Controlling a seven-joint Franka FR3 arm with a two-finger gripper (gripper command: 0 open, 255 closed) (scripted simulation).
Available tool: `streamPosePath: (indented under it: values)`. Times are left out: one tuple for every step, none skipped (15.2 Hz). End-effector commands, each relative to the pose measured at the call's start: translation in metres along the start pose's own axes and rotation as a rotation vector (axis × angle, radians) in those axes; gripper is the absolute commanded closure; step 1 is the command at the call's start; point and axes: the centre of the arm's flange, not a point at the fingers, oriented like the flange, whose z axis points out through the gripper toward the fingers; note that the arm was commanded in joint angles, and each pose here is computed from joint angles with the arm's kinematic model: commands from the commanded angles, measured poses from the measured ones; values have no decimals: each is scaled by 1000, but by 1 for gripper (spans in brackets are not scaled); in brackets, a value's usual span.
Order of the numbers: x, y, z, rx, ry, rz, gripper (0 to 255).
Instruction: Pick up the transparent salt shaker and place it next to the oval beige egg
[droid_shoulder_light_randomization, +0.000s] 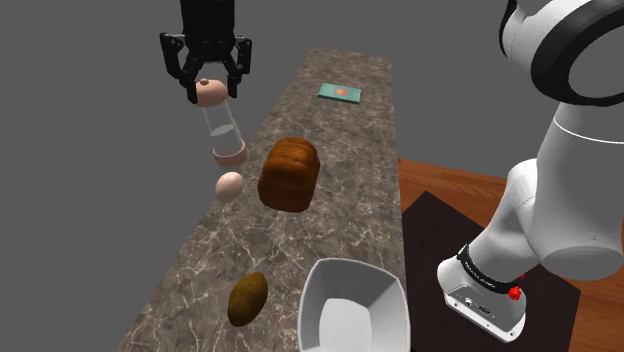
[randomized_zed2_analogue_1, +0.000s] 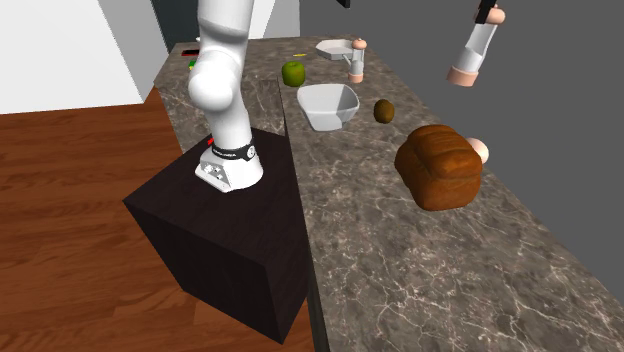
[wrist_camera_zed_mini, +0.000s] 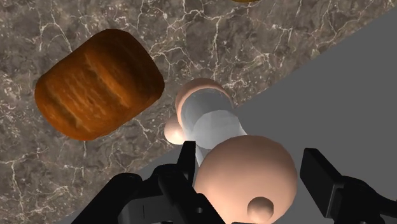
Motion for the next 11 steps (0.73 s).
streamPosePath:
  values:
    - [-1, 3, 10, 0, 1, 0, 255]
    - [-1, 3, 15, 0, 1, 0, 255]
    - [-1, 4, 21, 0, 1, 0, 255]
    - [-1, 5, 26, 0, 1, 0, 255]
    - [-1, 6, 31, 0, 1, 0, 255]
    - [-1, 7, 36, 0, 1, 0, 255]
    - [0, 7, 41, 0, 1, 0, 255]
    - [0, 8, 47, 0, 1, 0, 255]
    - [0, 9, 52, 0, 1, 0, 255]
    - [0, 10, 57, 0, 1, 0, 255]
    - [0, 11, 62, 0, 1, 0, 255]
